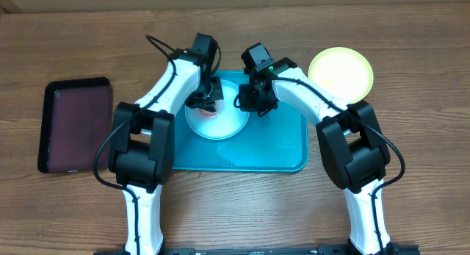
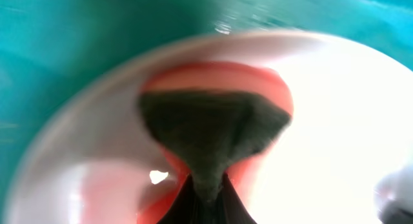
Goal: Clean dirty plates on tray and stack at the side
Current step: 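Scrub the light-blue plate's red stain with the sponge in the left gripper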
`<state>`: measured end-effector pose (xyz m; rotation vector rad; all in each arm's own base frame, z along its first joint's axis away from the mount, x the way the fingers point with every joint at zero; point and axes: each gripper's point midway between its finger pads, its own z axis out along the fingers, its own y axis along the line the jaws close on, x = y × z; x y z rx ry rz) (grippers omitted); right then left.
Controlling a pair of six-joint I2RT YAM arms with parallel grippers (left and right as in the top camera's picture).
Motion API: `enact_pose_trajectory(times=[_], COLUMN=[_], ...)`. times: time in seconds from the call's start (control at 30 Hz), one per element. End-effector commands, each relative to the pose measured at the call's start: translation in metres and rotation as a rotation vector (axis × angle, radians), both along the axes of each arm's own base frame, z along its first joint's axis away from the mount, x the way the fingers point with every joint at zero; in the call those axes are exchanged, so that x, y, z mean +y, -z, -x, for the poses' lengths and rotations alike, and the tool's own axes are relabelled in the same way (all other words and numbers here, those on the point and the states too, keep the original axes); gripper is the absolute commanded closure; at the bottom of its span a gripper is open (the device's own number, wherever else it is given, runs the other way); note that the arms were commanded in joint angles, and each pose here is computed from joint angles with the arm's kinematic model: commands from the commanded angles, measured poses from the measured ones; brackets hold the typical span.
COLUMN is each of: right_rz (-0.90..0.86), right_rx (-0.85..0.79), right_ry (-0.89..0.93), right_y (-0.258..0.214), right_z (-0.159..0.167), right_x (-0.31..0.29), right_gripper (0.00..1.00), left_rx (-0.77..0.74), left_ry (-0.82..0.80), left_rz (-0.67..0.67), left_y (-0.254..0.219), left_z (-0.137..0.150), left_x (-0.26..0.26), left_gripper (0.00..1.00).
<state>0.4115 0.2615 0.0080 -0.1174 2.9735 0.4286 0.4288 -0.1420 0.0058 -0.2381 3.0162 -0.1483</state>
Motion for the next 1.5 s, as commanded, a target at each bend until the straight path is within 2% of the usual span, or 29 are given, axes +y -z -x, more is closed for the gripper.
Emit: enact_pose_trajectory(times=[0.0, 0.23, 0.37, 0.5, 0.6, 0.8, 0.97, 1.07, 1.23, 1.4, 1.43, 1.47], right_rz=[0.058, 0.055, 0.056, 0.056, 0.055, 0.054, 0.050, 0.047, 0.048, 0.052, 0.054, 0.056], right_rx=[0.008, 0.001, 0.002, 0.002, 0.000, -0.001, -0.008, -0.012, -0.012, -0.005, -0.001, 0.002], right_ry=[0.015, 0.015, 0.015, 0.015, 0.015, 0.015, 0.016, 0.016, 0.016, 0.015, 0.015, 0.015], right_y=[0.018, 0.017, 0.018, 0.018, 0.018, 0.017, 0.017, 0.017, 0.017, 0.019, 0.021, 0.022], right_z=[0.002, 0.001, 0.001, 0.001, 0.000, 0.000, -0.001, -0.003, -0.002, 0.000, 0.001, 0.002], right_x=[-0.012, -0.011, -0.011, -0.011, -0.011, -0.011, -0.010, -0.009, -0.009, -0.010, -0.011, -0.012], right_gripper=[0.96, 0.96, 0.96, 0.96, 0.96, 0.96, 0.96, 0.96, 0.96, 0.96, 0.96, 0.96], left_rx=[0.196, 0.261, 0.273, 0.277, 0.276, 0.239, 0.232, 0.202, 0.109, 0.039, 0.037, 0.040], left_ry=[0.129, 0.304, 0.264, 0.145, 0.072, -0.043, -0.039, -0.003, 0.070, 0.074, 0.067, 0.060], left_rz=[0.119, 0.085, -0.048, -0.225, -0.280, -0.214, 0.072, 0.132, 0.127, -0.007, -0.045, -0.059], left_y=[0.046, 0.047, 0.048, 0.040, 0.029, 0.020, 0.023, 0.022, 0.023, 0.025, 0.026, 0.025], left_z=[0.066, 0.098, 0.094, 0.081, 0.070, 0.047, 0.039, 0.035, 0.027, 0.017, 0.017, 0.017], left_x=[-0.063, -0.074, -0.039, 0.015, 0.045, 0.061, 0.011, -0.014, -0.052, -0.042, -0.033, -0.028], left_gripper=[0.96, 0.96, 0.96, 0.96, 0.96, 0.96, 0.96, 0.96, 0.96, 0.95, 0.86, 0.82])
